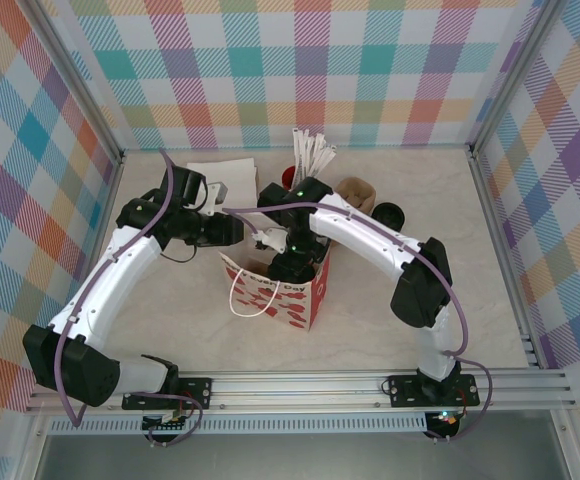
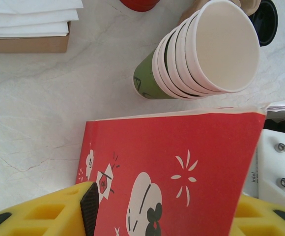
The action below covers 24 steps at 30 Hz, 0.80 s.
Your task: Pack the takeout coffee
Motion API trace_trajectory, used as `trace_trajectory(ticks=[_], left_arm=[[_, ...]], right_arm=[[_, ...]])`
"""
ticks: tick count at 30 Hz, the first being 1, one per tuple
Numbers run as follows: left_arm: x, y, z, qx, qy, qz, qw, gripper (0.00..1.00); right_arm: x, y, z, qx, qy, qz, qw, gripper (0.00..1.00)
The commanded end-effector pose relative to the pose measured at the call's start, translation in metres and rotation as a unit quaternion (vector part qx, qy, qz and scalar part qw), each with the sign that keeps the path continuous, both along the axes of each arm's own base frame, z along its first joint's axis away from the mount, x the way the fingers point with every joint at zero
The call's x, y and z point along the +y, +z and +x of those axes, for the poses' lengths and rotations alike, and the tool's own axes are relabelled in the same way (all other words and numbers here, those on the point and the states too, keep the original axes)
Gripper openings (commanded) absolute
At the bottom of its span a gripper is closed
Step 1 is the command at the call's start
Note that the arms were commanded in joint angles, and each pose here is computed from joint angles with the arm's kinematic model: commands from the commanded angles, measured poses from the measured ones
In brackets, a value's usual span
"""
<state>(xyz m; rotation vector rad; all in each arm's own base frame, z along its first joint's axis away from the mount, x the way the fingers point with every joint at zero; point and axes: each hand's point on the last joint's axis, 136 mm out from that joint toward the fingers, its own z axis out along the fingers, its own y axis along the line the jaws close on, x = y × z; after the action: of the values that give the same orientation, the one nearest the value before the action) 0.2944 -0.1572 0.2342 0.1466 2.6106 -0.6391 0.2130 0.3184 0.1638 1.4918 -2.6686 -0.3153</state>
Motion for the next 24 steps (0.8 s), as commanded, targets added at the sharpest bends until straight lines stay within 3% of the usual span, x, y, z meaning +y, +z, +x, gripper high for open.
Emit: trace_trajectory(ticks=[1,24], left_arm=[[0.002,0.004,-0.003,-0.006,0.003,0.003,1.0,0.51],[0.002,0.003,-0.003,-0.006,0.003,0.003,1.0,0.52]], right_arm=[[-0.01,0.013,-0.004,0.005,-0.017,-0.013,1.0,0.86],[-0.015,0.01,0.007,-0.022,-0.022,-0.037,0.999,0.87]])
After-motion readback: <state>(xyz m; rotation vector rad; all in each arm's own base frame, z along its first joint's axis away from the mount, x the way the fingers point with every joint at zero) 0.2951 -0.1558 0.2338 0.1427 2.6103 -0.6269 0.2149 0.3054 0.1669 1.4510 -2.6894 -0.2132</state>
